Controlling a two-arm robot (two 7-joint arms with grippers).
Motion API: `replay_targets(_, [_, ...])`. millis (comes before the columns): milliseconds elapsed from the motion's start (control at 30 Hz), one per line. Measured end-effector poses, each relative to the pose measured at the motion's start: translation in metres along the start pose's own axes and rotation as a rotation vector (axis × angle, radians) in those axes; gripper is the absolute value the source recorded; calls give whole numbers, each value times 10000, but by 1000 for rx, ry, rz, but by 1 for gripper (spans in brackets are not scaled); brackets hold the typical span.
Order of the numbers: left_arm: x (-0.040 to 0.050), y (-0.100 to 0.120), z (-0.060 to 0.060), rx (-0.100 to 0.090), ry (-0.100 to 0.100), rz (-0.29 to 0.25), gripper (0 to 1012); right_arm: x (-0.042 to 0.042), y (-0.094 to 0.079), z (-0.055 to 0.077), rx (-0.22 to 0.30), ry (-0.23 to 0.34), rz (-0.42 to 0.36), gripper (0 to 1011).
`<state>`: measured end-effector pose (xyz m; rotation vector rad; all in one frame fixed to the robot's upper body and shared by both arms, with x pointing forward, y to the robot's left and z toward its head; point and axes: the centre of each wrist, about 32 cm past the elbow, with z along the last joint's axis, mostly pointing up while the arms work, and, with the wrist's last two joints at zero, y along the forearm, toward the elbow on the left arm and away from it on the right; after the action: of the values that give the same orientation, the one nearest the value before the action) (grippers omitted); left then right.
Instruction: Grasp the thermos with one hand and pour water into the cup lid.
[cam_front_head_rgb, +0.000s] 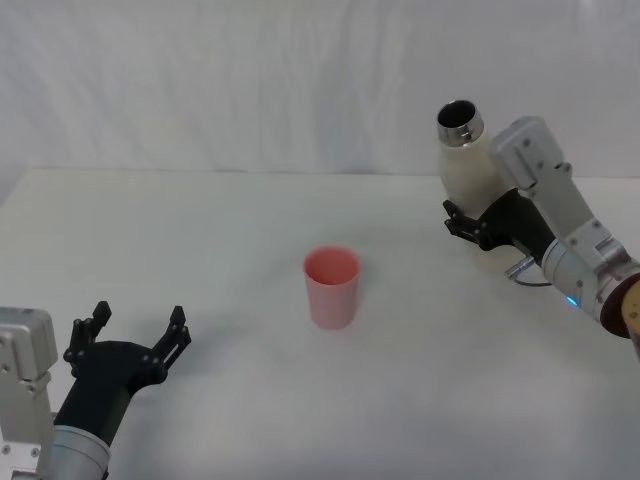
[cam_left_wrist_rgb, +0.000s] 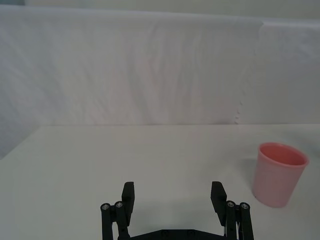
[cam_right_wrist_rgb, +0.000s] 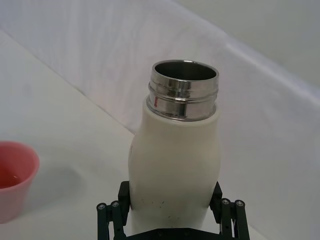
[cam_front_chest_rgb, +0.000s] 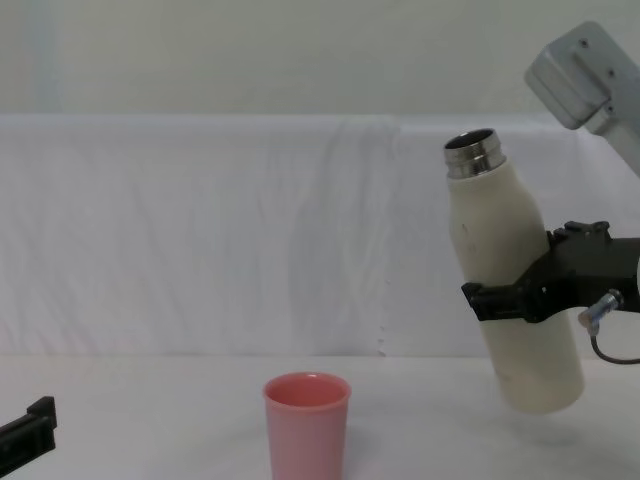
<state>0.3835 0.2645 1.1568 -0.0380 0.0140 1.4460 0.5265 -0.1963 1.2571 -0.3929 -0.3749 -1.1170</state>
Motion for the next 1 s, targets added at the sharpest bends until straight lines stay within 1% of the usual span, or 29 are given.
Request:
replay_targets(100, [0, 0, 0, 0, 0, 0, 1001, -4, -8, -17, 4, 24, 4, 959])
replay_targets(233, [0, 0, 0, 0, 0, 0, 1001, -7, -12, -58, 9, 77, 13, 960])
replay_targets(267, [0, 0, 0, 0, 0, 0, 1001, -7, -12, -58, 9, 77, 13, 960])
replay_targets(367, [0, 0, 0, 0, 0, 0, 1001, -10, -10, -91, 8, 115, 23, 959])
replay_targets(433, [0, 0, 0, 0, 0, 0, 1001, -13, -9, -103, 8, 130, 27, 960])
replay_targets(467, [0, 0, 0, 0, 0, 0, 1001, -14, -7, -121, 7, 150, 32, 959])
replay_targets(633, [0, 0, 0, 0, 0, 0, 1001, -24, -3, -174, 5, 205, 48, 959])
replay_targets(833, [0, 0, 0, 0, 0, 0, 1001, -58, 16, -255, 2, 289, 82, 959])
replay_targets(1000, [0, 0, 0, 0, 0, 0, 1001, -83, 40, -295, 2, 331, 103, 960])
